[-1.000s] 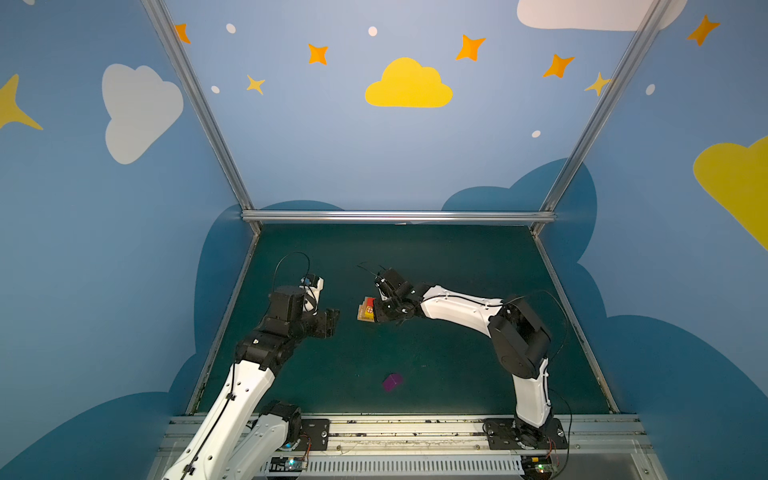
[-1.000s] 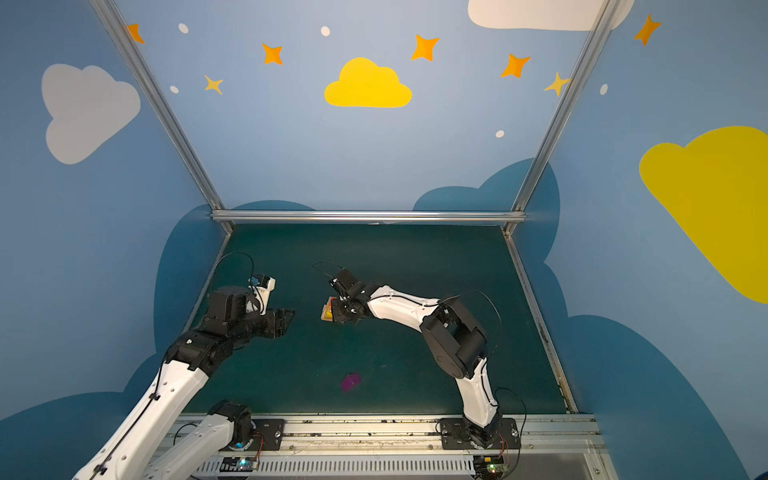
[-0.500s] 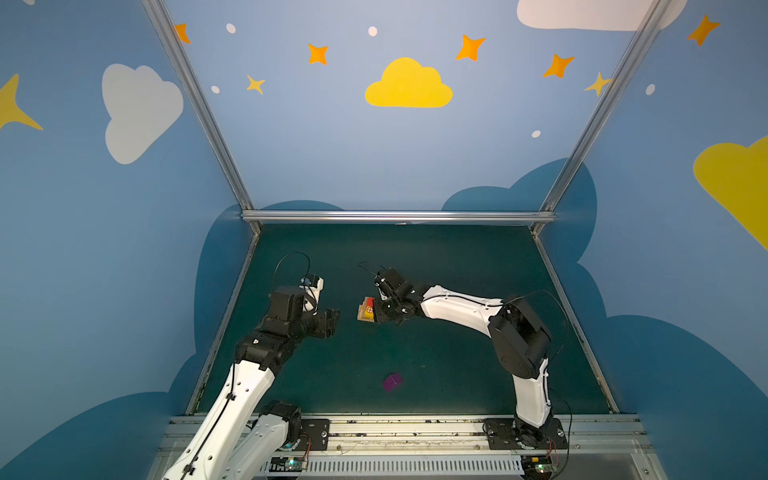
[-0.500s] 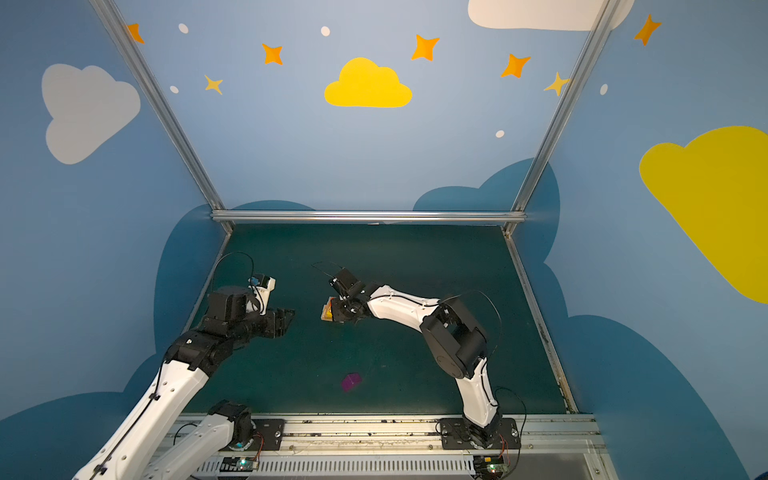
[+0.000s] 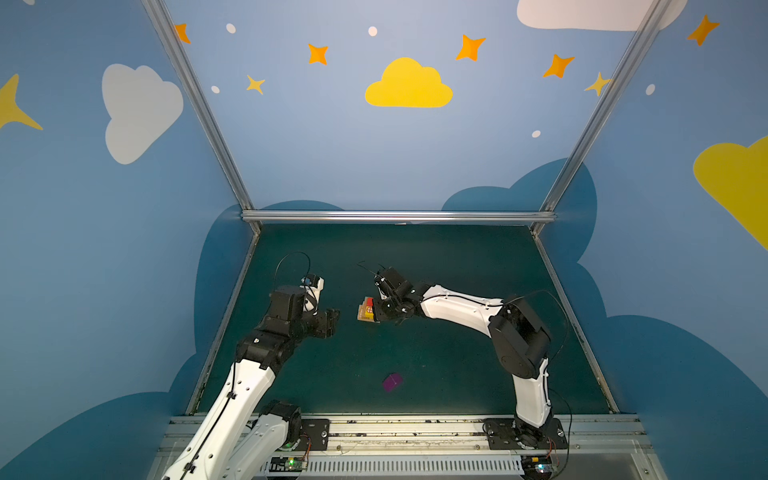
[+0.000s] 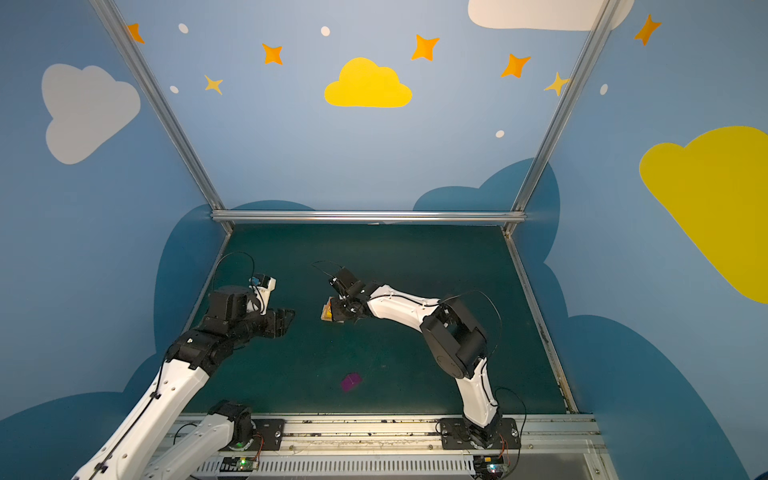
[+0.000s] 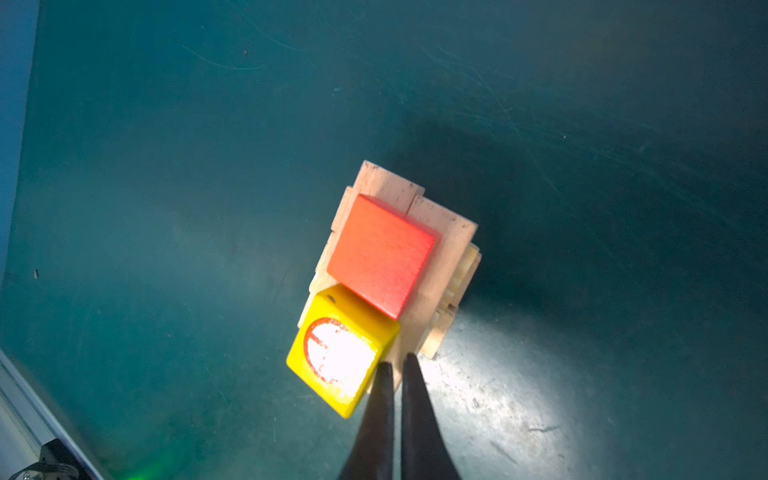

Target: Build the wood block tower

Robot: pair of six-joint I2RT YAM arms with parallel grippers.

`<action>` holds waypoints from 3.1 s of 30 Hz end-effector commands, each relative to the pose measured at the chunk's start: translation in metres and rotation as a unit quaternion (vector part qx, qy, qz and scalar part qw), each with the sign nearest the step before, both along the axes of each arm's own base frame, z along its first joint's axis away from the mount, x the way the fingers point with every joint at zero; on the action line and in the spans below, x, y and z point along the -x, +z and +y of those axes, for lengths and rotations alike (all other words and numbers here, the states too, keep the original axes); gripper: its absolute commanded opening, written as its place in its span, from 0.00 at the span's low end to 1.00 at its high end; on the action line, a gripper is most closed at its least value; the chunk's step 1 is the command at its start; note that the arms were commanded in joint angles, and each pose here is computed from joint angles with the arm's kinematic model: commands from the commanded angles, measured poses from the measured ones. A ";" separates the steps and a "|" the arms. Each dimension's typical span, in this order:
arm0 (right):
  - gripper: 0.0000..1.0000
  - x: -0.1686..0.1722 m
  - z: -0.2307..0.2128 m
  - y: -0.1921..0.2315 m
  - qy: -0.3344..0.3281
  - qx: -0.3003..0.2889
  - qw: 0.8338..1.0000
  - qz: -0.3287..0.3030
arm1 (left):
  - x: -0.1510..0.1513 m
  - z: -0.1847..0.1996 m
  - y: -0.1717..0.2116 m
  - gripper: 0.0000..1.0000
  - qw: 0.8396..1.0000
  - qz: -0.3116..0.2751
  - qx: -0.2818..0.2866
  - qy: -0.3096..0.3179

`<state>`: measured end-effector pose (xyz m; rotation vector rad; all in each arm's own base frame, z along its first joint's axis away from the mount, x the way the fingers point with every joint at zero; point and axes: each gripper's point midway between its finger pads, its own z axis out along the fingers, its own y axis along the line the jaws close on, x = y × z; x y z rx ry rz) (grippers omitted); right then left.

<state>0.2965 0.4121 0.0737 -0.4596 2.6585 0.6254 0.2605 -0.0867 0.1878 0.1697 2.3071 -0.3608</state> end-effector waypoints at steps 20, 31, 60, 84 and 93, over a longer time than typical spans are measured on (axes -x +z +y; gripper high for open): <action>0.01 0.012 -0.013 0.060 0.004 -0.028 0.999 -0.027 | -0.002 0.002 0.002 0.70 1.000 -0.010 -0.010 -0.003; 0.03 0.031 -0.055 0.112 0.040 -0.070 0.990 -0.119 | 0.027 -0.077 0.011 0.72 0.984 -0.020 0.006 -0.178; 0.33 0.181 -0.161 0.042 0.201 -0.134 0.969 -0.053 | 0.125 -0.171 -0.073 0.64 0.941 0.088 -0.043 -0.323; 0.32 0.184 -0.185 0.019 0.165 -0.119 0.977 -0.067 | 0.129 -0.187 -0.129 0.46 0.925 0.134 -0.099 -0.340; 0.32 0.184 -0.186 0.019 0.163 -0.121 0.976 -0.073 | 0.124 -0.183 -0.145 0.47 0.921 0.161 -0.140 -0.327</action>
